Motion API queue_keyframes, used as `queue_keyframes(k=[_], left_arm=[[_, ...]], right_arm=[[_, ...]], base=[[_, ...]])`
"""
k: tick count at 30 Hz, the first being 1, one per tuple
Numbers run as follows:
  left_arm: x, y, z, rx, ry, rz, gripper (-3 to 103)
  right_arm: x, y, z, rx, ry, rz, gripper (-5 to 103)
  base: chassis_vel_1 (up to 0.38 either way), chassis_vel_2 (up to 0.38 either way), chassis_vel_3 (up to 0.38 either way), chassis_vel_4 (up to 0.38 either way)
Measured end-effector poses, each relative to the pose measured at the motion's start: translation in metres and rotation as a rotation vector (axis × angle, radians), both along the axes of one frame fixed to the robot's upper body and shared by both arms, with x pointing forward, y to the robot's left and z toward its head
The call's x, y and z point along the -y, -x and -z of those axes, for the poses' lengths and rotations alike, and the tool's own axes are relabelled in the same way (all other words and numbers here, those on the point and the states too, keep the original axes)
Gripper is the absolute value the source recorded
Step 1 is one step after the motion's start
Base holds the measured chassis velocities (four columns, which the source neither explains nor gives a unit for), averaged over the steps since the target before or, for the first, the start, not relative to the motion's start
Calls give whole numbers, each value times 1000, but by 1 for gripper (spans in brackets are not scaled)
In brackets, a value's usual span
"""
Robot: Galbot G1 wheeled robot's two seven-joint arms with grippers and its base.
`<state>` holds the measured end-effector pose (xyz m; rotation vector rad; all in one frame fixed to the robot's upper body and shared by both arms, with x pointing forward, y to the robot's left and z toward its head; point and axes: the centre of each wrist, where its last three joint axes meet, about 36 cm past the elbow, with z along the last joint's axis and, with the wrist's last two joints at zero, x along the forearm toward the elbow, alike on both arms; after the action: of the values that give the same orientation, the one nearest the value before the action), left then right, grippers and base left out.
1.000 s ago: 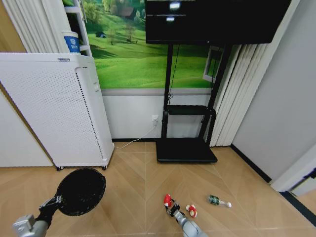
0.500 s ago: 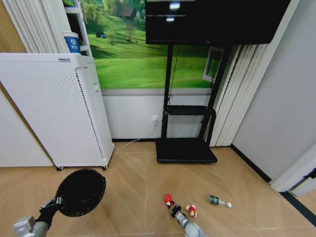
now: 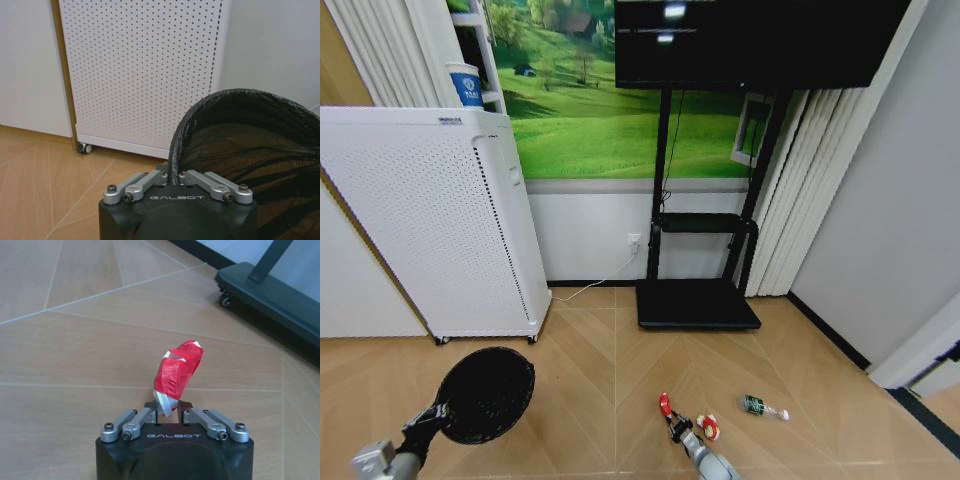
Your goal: Pick up the trash bin and place the garbage on the floor into it.
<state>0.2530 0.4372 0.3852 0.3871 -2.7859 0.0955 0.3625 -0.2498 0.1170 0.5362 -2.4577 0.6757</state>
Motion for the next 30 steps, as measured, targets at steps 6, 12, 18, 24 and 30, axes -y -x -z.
queue_keyframes(k=[6, 12, 18, 24, 30], left_arm=[[2, -14, 7, -5, 19, 26, 3], [0, -43, 26, -33, 32, 78, 3], [-2, -90, 41, -55, 37, 199, 3], [10, -132, 35, -29, 17, 325, 3], [14, -161, 29, 3, -11, 430, 3]], right_arm=[[16, -4, -16, 41, -32, 52, 19], [44, -11, -59, 164, -63, 80, 19], [76, -2, -123, 287, -119, 35, 19], [72, 1, -161, 355, -182, -10, 19], [36, -6, -214, 432, -317, -175, 19]], base=[[0, 0, 0, 0], [0, 0, 0, 0], [0, 0, 0, 0], [0, 0, 0, 0], [0, 0, 0, 0]])
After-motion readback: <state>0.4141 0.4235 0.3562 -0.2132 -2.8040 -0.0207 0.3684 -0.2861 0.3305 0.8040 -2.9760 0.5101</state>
